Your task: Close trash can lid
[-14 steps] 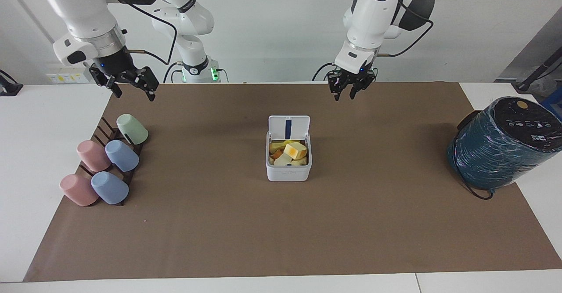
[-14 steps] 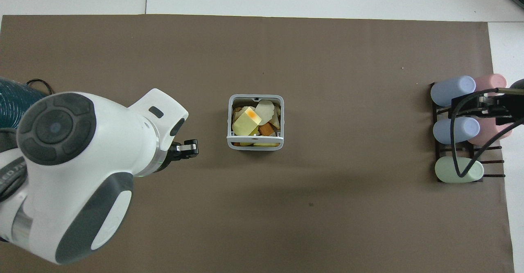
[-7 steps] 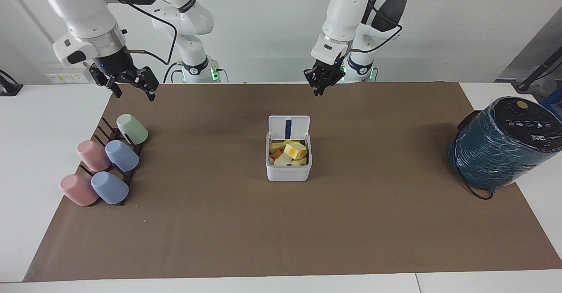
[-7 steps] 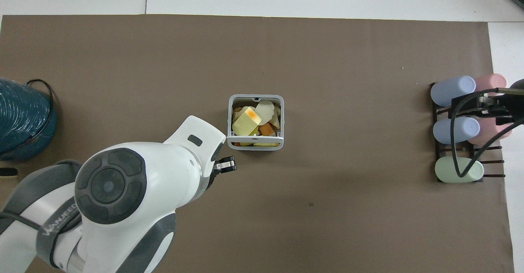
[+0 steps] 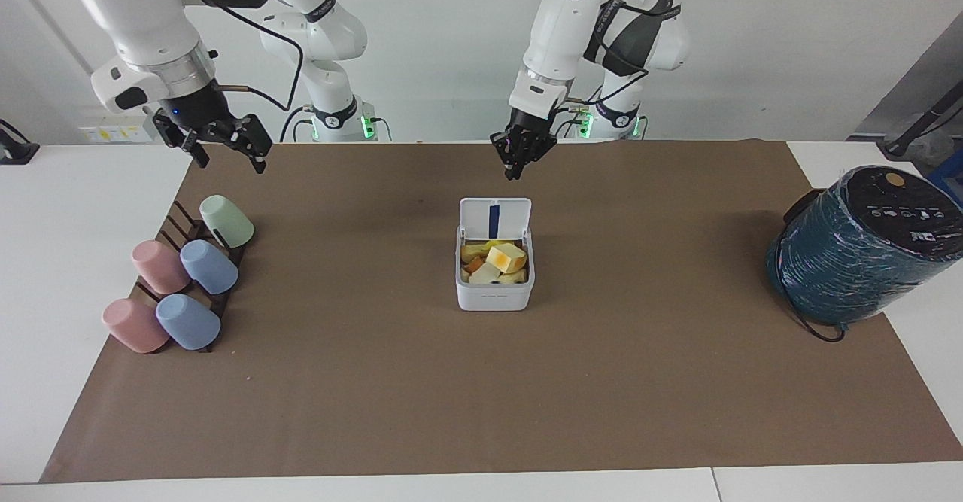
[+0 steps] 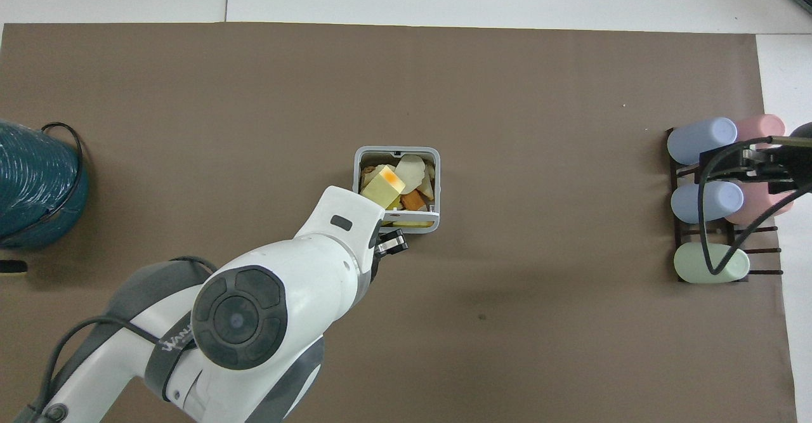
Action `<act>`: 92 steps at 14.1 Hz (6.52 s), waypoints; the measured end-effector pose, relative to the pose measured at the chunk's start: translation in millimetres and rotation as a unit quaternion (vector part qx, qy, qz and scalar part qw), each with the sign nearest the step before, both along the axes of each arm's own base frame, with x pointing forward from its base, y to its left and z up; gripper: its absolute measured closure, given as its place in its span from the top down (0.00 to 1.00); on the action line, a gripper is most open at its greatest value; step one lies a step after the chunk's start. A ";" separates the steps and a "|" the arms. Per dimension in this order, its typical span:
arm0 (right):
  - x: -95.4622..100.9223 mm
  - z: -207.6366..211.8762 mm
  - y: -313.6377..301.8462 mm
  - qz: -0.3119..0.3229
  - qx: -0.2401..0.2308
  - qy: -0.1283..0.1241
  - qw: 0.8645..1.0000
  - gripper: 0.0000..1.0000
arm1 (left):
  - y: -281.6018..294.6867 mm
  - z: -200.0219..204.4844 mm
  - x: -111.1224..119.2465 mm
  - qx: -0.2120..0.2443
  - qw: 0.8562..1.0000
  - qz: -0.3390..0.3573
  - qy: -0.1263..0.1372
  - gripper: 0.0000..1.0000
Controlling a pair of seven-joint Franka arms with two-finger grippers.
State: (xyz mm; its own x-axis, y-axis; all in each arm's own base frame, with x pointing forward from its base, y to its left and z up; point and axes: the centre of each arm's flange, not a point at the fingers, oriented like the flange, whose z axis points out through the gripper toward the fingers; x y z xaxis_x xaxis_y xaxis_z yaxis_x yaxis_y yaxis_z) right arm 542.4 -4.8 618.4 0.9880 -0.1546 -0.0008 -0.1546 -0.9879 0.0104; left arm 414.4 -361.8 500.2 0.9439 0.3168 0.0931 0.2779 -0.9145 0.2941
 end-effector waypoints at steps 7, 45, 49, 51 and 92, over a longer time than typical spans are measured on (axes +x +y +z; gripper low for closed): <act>0.0 0.0 0.0 0.000 0.000 0.000 1.000 1.00 | 8.6 -11.5 33.5 -0.034 0.998 0.037 -0.039 0.04; 0.0 -0.5 0.0 0.000 0.000 0.001 1.000 1.00 | -5.1 -99.6 108.3 -0.069 0.991 0.085 -0.071 0.03; 0.0 -0.5 0.0 0.000 0.000 0.001 1.000 1.00 | -9.5 -86.7 115.1 -0.047 0.995 0.080 -0.035 0.03; 0.0 -0.5 0.0 0.000 0.000 0.001 1.000 1.00 | -8.9 -70.5 121.9 -0.036 0.996 0.079 -0.015 0.03; -0.5 -3.2 -3.3 0.022 -0.012 0.004 1.000 1.00 | 345.8 136.4 99.8 0.119 0.977 -0.164 0.066 1.00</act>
State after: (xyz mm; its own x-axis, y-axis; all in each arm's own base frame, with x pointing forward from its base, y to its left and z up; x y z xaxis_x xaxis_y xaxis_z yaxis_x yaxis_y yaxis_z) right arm 541.9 -8.1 615.2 0.9938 -0.1110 -0.0052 -0.1108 -0.9933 0.0343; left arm 514.2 -15.9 636.7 0.9998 -0.0204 -0.0020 -0.0203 -0.9988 0.0445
